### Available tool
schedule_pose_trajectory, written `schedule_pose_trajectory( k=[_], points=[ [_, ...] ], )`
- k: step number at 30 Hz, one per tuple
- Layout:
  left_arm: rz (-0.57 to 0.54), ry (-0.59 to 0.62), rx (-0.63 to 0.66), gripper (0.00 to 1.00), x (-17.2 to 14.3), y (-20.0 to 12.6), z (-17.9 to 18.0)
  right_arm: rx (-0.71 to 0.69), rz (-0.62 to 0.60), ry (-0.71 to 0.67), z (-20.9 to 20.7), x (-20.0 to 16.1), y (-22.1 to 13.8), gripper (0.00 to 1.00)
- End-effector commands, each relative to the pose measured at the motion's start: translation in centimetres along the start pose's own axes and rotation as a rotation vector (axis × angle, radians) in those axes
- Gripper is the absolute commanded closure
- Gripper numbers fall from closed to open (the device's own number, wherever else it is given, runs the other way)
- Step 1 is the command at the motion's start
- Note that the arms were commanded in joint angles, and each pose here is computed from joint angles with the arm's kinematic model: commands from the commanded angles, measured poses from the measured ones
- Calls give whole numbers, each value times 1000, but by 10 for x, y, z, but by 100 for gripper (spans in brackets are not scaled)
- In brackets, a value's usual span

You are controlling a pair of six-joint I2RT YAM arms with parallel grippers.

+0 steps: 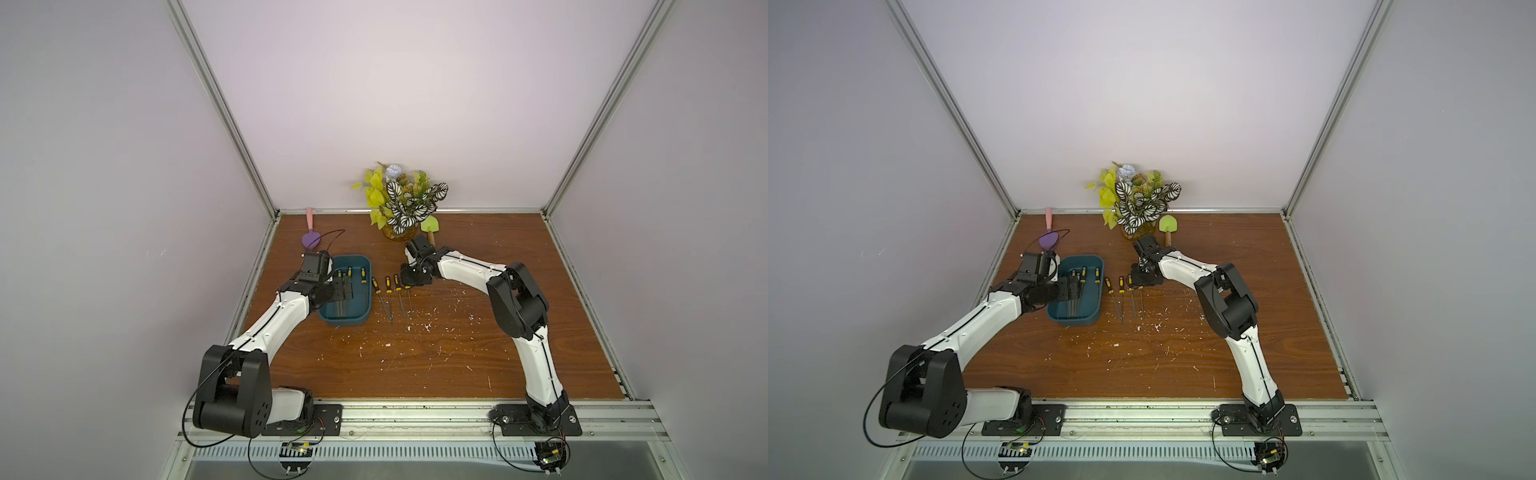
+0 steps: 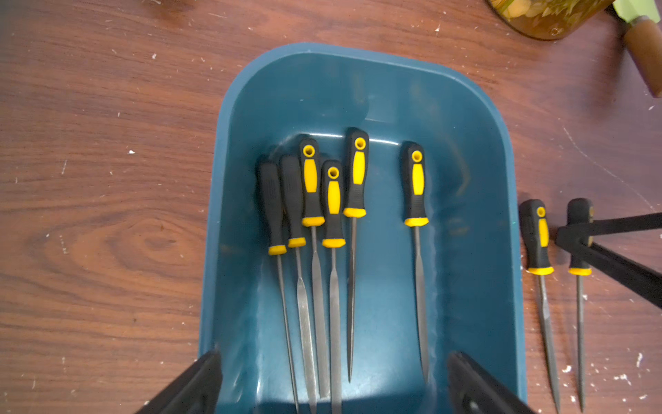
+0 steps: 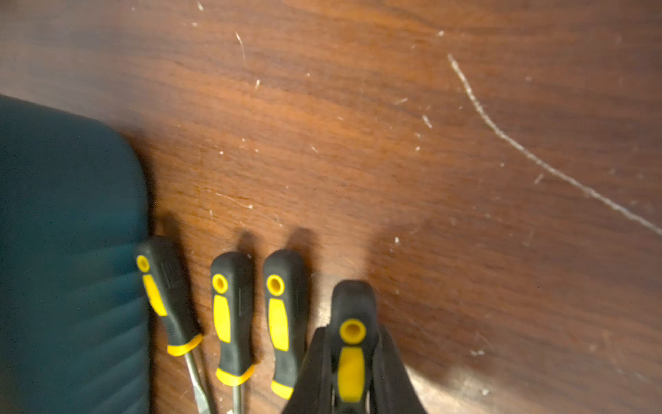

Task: Take the file tool out of the storage box
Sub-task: Place the file tool at the center of the board, then pick up the file tool from the storage box.

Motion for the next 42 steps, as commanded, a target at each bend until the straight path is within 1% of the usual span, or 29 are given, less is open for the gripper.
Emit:
schedule_pose_trajectory(
  k=[1,4,9,12,16,21,24,26,29,30,32,33,42],
  points=[
    [20,24,19,1,-5,1,-1,6,-6,15,-1,1,-3,77],
    [25,28,14,1,-5,2,-2,10,-17,16,-1,5,-9,72],
    [20,18,7,1,-1,1,-5,21,-57,14,1,13,-26,69],
    [8,9,10,5,3,0,-8,25,-72,8,3,16,-37,69],
    [9,-7,4,11,7,3,-14,45,-123,-1,4,18,-64,68],
    [37,-16,7,24,13,19,-20,63,-195,-3,-5,13,-97,66],
    [49,-9,17,31,18,30,-23,53,-194,3,-18,3,-102,65],
    [61,5,15,41,19,39,-27,47,-191,12,-27,-4,-103,65],
    [84,22,35,45,19,50,-33,39,-180,30,-39,-13,-101,65],
    [95,23,38,49,18,54,-33,37,-178,35,-43,-15,-101,65],
    [113,30,39,65,15,62,-34,35,-173,42,-48,-18,-100,65],
    [123,33,39,68,14,66,-34,36,-172,45,-49,-18,-100,65],
    [157,45,77,68,10,81,-31,52,-174,48,-48,-9,-101,64]
  ],
)
Point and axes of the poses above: each gripper's point midway between its finger pads, its own y axis out along the fingers, its own z axis along the line the jaws close on, x = y × z, the point moved 10 cm from there along -y, back along the fingers, and after that the axes turned 6 degrees about y, right-handed, at the moved point
